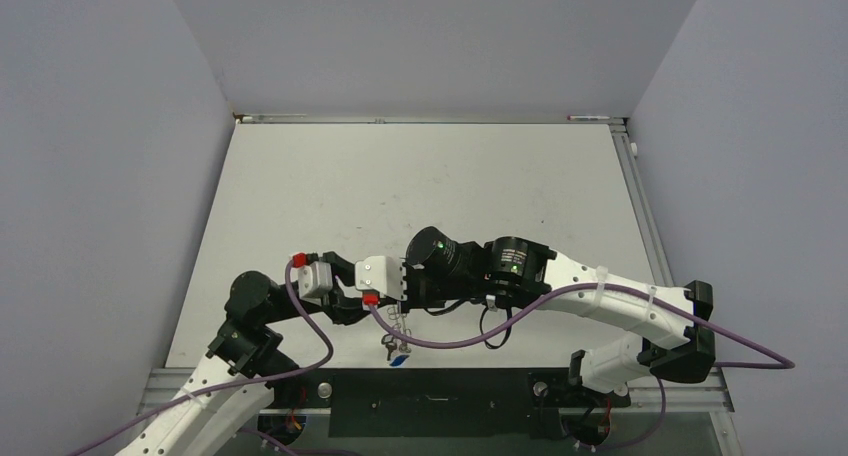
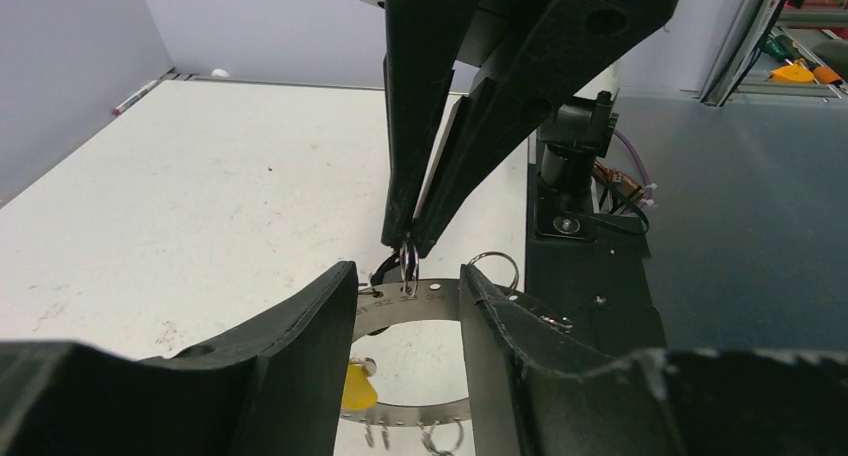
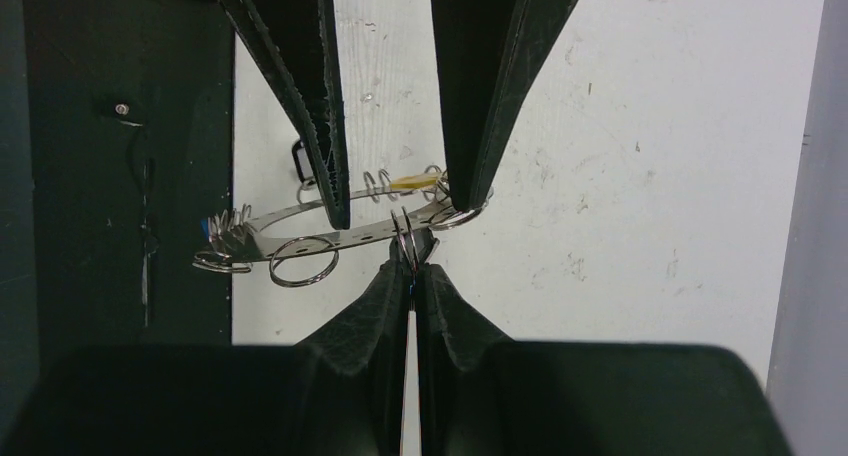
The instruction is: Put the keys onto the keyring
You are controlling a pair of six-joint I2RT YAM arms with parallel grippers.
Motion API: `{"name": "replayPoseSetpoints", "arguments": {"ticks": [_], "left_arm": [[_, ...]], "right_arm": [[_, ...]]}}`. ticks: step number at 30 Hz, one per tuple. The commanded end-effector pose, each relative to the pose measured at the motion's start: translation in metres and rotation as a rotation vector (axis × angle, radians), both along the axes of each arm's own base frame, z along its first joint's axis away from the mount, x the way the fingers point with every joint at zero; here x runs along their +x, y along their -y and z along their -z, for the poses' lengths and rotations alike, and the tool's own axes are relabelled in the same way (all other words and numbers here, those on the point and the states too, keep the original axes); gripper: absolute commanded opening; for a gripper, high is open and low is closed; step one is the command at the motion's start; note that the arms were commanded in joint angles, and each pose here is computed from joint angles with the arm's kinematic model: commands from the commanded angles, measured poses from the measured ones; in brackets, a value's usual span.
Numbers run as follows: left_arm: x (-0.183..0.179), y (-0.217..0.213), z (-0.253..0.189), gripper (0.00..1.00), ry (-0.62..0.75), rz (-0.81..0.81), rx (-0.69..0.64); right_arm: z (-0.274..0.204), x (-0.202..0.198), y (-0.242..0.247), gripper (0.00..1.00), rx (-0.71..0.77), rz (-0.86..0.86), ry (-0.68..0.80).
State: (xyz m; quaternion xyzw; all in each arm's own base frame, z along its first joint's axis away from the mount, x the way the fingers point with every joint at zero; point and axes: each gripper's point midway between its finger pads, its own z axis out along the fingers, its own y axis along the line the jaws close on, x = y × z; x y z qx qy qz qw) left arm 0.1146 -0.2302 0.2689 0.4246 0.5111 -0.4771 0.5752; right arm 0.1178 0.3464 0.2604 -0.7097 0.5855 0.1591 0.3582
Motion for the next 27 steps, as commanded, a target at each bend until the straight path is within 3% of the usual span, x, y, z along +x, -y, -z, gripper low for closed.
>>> {"name": "replayPoseSetpoints", "arguments": {"ticks": [1,27], "left_arm": [[-0.011,0.004,-0.016,0.38,0.035,0.061,-0.034],[-0.012,0.012,-0.009,0.15,0.015,0.09,-0.003]], "right_arm": [[-0.03,-0.004,-0.009,0.05,0.111,-0.026,0.037],[-0.031,-0.016,-0.013,0.05,0.115,-0.067,0.028]]}}
